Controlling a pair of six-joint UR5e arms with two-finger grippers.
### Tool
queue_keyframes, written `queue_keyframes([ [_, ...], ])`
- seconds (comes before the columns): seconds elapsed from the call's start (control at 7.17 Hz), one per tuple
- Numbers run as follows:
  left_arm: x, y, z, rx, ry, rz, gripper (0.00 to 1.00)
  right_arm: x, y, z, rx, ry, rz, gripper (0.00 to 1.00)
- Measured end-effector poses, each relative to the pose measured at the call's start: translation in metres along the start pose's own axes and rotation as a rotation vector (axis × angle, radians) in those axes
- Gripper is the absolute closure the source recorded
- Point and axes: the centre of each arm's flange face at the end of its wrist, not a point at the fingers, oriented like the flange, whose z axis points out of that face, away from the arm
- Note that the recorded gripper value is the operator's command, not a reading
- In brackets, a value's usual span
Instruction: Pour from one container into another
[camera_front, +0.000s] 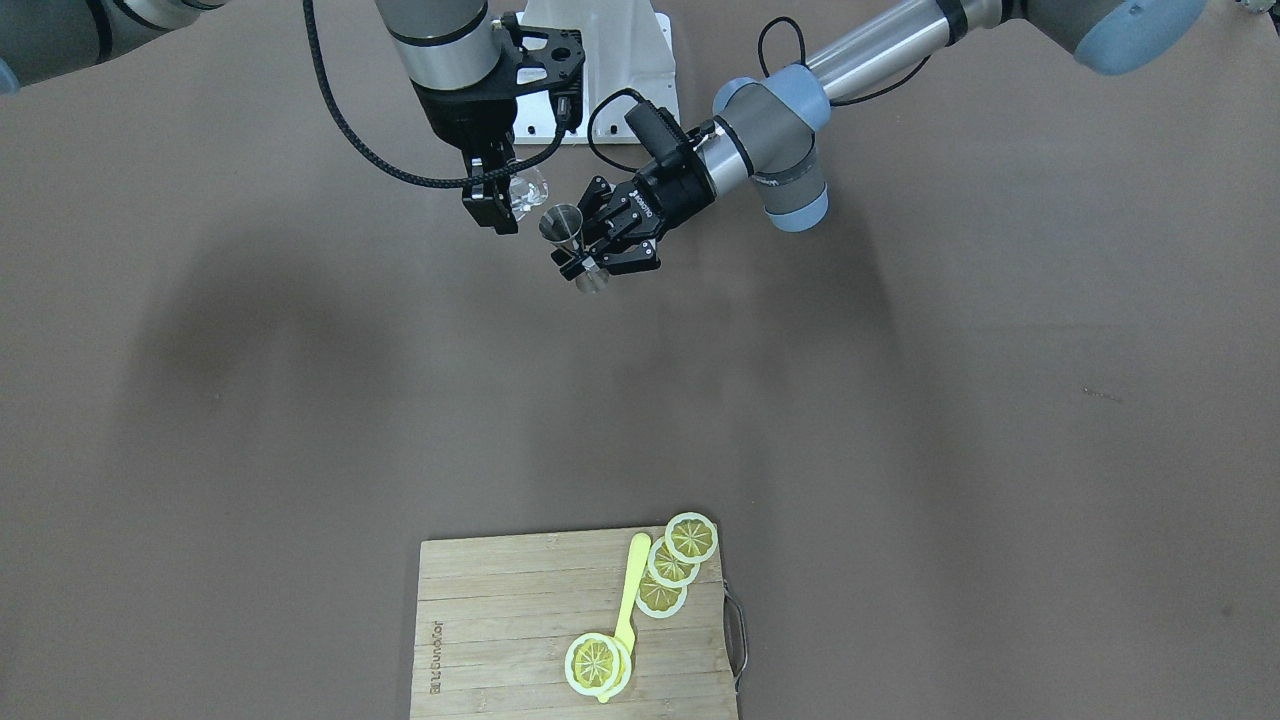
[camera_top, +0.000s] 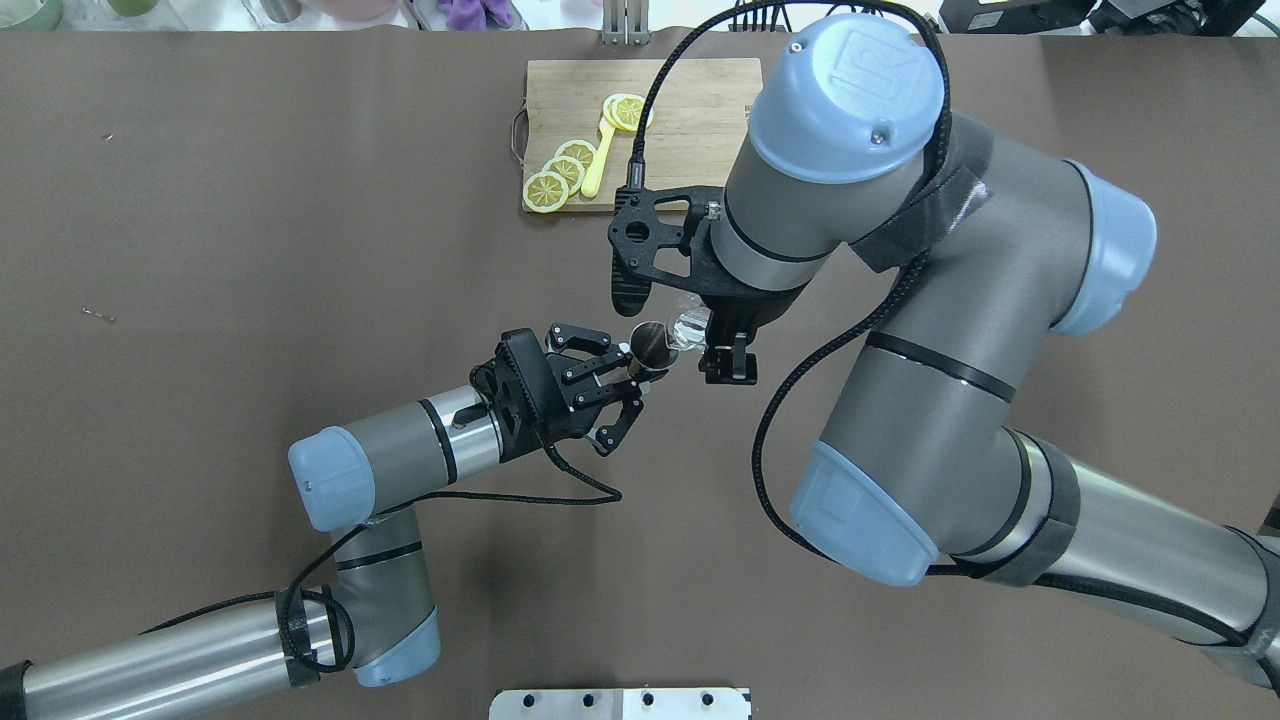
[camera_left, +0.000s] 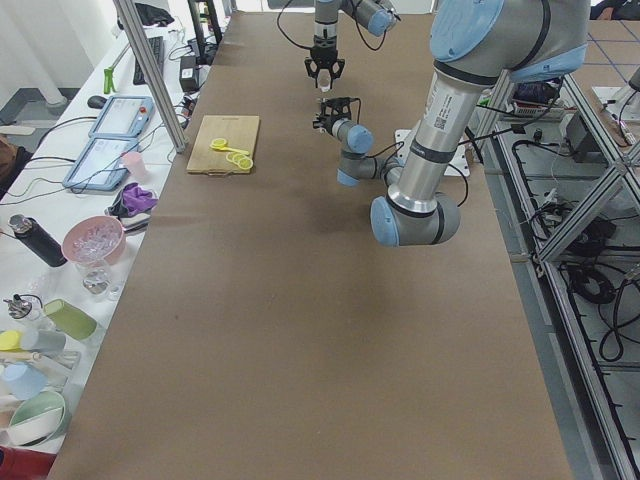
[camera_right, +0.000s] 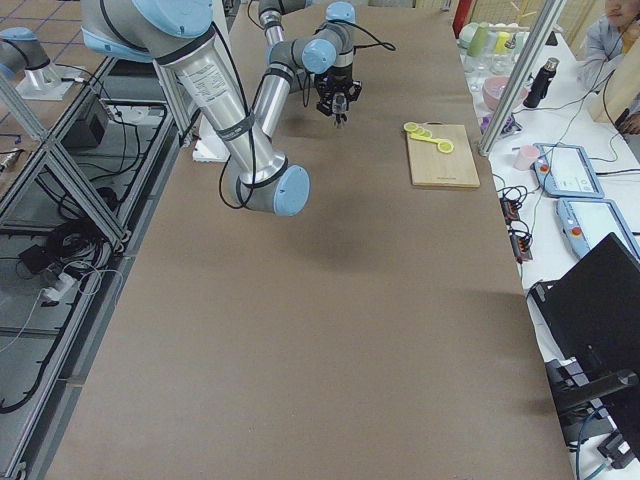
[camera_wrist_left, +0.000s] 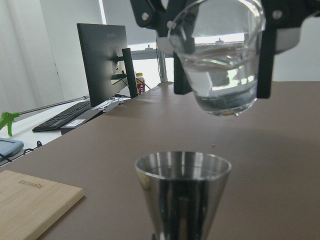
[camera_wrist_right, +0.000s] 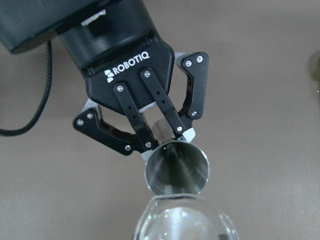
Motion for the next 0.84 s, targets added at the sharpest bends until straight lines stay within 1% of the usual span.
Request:
queue_keyframes([
  [0.42,0.0009,0.0005,0.0006,-0.001,0.001,0.0,1.0,0.0068,-0.0132,0.0028,-0.024,0.0,-0.005,1.0],
  [0.84,0.0005,0.0002,0.0006,0.0,0.001,0.001,1.0,0.0024,-0.0125,-0.002,-0.049,0.005,-0.069,1.0],
])
